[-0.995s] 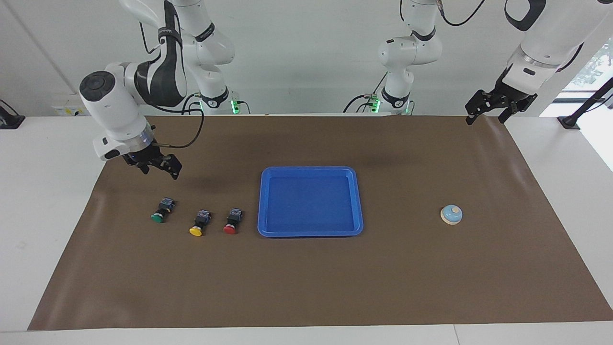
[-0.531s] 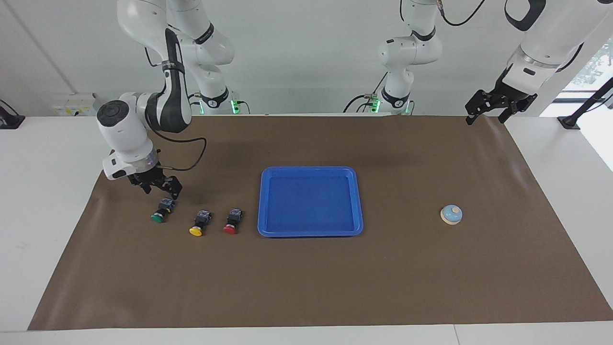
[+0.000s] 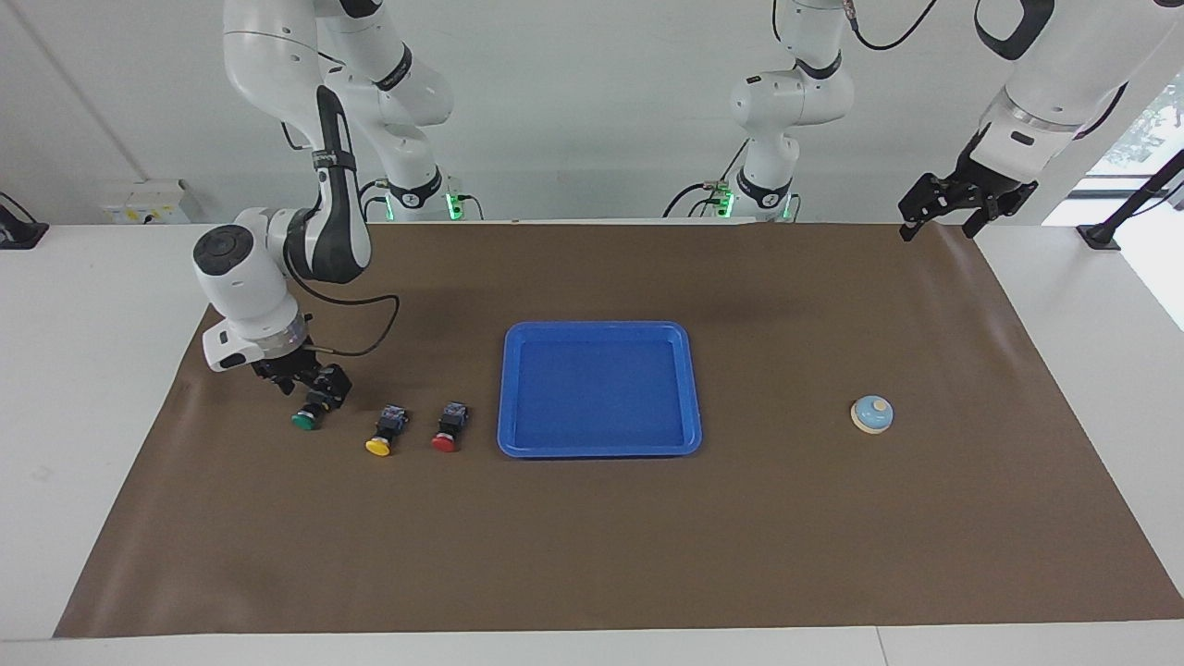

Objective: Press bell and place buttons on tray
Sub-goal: 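Reach the right gripper to the green-capped button and grasp it, then carry the green button into the blue tray and release it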

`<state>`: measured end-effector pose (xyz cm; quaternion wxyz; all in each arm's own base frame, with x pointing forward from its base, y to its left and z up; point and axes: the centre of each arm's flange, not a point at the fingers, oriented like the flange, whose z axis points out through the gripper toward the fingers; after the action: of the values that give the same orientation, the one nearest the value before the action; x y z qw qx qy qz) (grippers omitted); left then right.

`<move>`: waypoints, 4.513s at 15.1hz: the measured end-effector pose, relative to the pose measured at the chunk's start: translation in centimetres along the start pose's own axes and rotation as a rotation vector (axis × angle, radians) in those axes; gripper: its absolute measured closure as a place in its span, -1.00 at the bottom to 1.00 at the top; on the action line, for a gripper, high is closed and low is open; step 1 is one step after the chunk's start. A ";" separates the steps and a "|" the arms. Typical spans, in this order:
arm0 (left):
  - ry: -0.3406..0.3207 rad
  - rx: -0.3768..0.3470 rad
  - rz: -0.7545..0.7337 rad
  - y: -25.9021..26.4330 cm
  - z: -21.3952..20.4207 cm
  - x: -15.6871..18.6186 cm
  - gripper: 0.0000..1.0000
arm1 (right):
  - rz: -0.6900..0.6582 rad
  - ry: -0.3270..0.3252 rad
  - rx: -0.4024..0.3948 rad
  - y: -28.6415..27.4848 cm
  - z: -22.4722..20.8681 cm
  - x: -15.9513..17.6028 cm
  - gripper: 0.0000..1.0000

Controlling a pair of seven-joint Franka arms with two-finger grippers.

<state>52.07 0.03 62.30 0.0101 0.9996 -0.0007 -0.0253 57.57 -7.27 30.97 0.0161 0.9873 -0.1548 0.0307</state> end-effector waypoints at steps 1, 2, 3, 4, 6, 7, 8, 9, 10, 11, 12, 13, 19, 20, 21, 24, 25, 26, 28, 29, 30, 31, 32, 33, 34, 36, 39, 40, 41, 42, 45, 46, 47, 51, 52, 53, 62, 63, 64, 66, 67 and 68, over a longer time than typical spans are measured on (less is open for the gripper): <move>0.000 0.000 0.000 0.0 0.0 0.0 -1.00 | 0.005 -0.006 -0.001 0.0 0.3 0.0 -0.96; 0.000 0.000 0.000 0.0 0.0 0.0 -1.00 | 0.007 -0.011 -0.002 0.0 0.7 -0.1 -0.96; 0.000 0.000 0.000 0.0 0.0 0.0 -1.00 | 0.007 -0.017 -0.003 0.0 1.0 -0.2 -0.94; 0.000 0.000 0.000 0.0 0.0 0.0 -1.00 | 0.007 -0.022 -0.004 0.0 1.2 -0.3 -0.94; 0.000 0.000 0.000 0.0 0.0 0.0 -1.00 | 0.006 -0.026 -0.005 0.0 1.4 -0.3 -0.90; 0.000 0.000 0.000 0.0 0.0 0.0 -1.00 | 0.006 -0.027 -0.005 0.0 1.5 -0.3 -0.89; 0.000 0.000 0.000 0.0 0.0 0.0 -1.00 | 0.006 -0.028 -0.005 0.0 1.5 -0.3 -0.77; 0.000 0.000 0.000 0.0 0.0 0.0 -1.00 | 0.006 -0.029 -0.005 0.0 1.7 -0.4 -0.77; 0.000 0.000 0.000 0.0 0.0 0.0 -1.00 | 0.005 -0.030 -0.005 -0.1 1.8 -0.4 -0.67; 0.000 0.000 0.000 0.0 0.0 0.0 -1.00 | 0.005 -0.031 -0.006 -0.1 2.1 -0.4 -0.52; 0.000 0.000 0.000 0.0 0.0 0.0 -1.00 | 0.005 -0.034 -0.006 -0.1 2.3 -0.4 -0.52; 0.000 0.000 0.000 0.0 0.0 0.0 -1.00 | 0.005 -0.036 -0.006 -0.1 2.4 -0.4 -0.37; 0.000 0.000 0.000 0.0 0.0 0.0 -1.00 | 0.004 -0.032 -0.005 -0.2 2.3 -0.3 0.17; 0.000 0.000 0.000 0.0 0.0 0.0 -1.00 | 0.004 -0.034 -0.006 -0.2 2.3 -0.3 0.17; 0.000 0.000 0.000 0.0 0.0 0.0 -1.00 | 0.004 -0.040 -0.007 -0.2 2.1 -0.2 0.17; 0.000 0.000 0.000 0.0 0.0 0.0 -1.00 | -0.004 -0.089 -0.020 -0.9 -0.5 1.1 0.17; 0.000 0.000 0.000 0.0 0.0 0.0 -1.00 | -0.010 -0.104 -0.023 -1.4 -2.3 1.8 0.17; 0.000 0.000 0.000 0.0 0.0 0.0 -1.00 | -0.022 -0.112 -0.022 -2.4 -4.1 2.4 0.17; 0.000 0.000 0.000 0.0 0.0 0.0 -1.00 | -0.064 -0.123 -0.015 -5.3 -7.7 2.7 0.17; 0.000 0.000 0.000 0.0 0.0 0.0 -1.00 | -0.082 -0.124 -0.009 -7.3 -9.3 2.5 0.17; 0.000 0.000 0.000 0.0 0.0 0.0 -1.00 | -0.095 -0.127 -0.002 -9.6 -10.5 1.9 0.17; 0.000 0.000 0.000 0.0 0.0 0.0 -1.00 | -0.107 -0.129 0.004 -12.1 -11.5 1.2 0.17; 0.000 0.000 0.000 0.0 0.0 0.0 -1.00 | -0.116 -0.129 0.011 -14.4 -12.3 0.3 0.17; 0.000 0.000 0.000 0.0 0.0 0.0 -1.00 | -0.125 -0.124 0.017 -16.9 -12.9 -0.6 0.17; 0.000 0.000 0.000 0.0 0.0 0.0 -1.00 | -0.131 -0.120 0.019 -19.1 -13.2 -1.7 0.17; 0.000 0.000 0.000 0.0 0.0 0.0 -1.00 | -0.119 -0.117 0.027 -23.4 -13.4 -4.1 0.17; 0.000 0.000 0.000 0.0 0.0 0.0 -1.00 | -0.083 -0.119 0.045 -28.4 -13.2 -7.3 0.17; 0.000 0.000 0.000 0.0 0.0 0.0 -1.00 | -0.079 -0.115 0.051 -29.8 -12.8 -8.1 0.17; 0.000 0.000 0.000 0.0 0.0 0.0 -1.00 | -0.077 -0.113 0.057 -31.0 -12.3 -8.8 0.17; 0.000 0.000 0.000 0.0 0.0 0.0 -1.00 | -0.072 -0.114 0.061 -32.2 -11.4 -9.4 0.17; 0.000 0.000 0.000 0.0 0.0 0.0 -1.00 | -0.061 -0.126 0.072 -34.7 -7.6 -10.7 0.17; 0.000 0.000 0.000 0.0 0.0 0.0 -1.00 | -0.060 -0.129 0.076 -35.0 -6.1 -10.9 0.17; 0.000 0.000 0.000 0.0 0.0 0.0 -1.00 | -0.060 -0.130 0.078 -34.9 -4.6 -11.1 0.17; 0.000 0.000 0.000 0.0 0.0 0.0 -1.00 | -0.067 -0.129 0.067 -34.1 -0.7 -12.3 0.17; 0.000 0.000 0.000 0.0 0.0 0.0 -1.00 | -0.069 -0.134 0.061 -33.9 -0.2 -12.6 0.17; 0.000 0.000 0.000 0.0 0.0 0.0 -1.00 | -0.070 -0.137 0.057 -33.8 0.0 -12.7 0.17; 0.000 0.000 0.000 0.0 0.0 0.0 -1.00 | -0.006 -0.130 0.057 -33.6 -0.6 -12.4 -0.96; 0.000 0.000 0.000 0.0 0.0 0.0 -1.00 | 0.006 -0.125 0.056 -33.4 -1.6 -12.0 -1.00; 0.000 0.000 0.000 0.0 0.0 0.0 -1.00 | 0.020 -0.122 0.050 -33.0 -3.1 -11.3 -1.00; 0.000 0.000 0.000 0.0 0.0 0.0 -1.00 | 0.046 -0.113 0.042 -32.0 -7.0 -9.6 -1.00; 0.000 0.000 0.000 0.0 0.0 0.0 -1.00 | 0.062 -0.106 0.041 -31.2 -8.8 -8.6 -1.00; 0.000 0.000 0.000 0.0 0.0 0.0 -1.00 | 0.081 -0.098 0.043 -30.3 -10.3 -7.7 -1.00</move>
<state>52.07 0.03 62.30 0.0101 0.9996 -0.0007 -0.0253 59.02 24.34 40.06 -0.0141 0.9807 -0.1947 -0.0138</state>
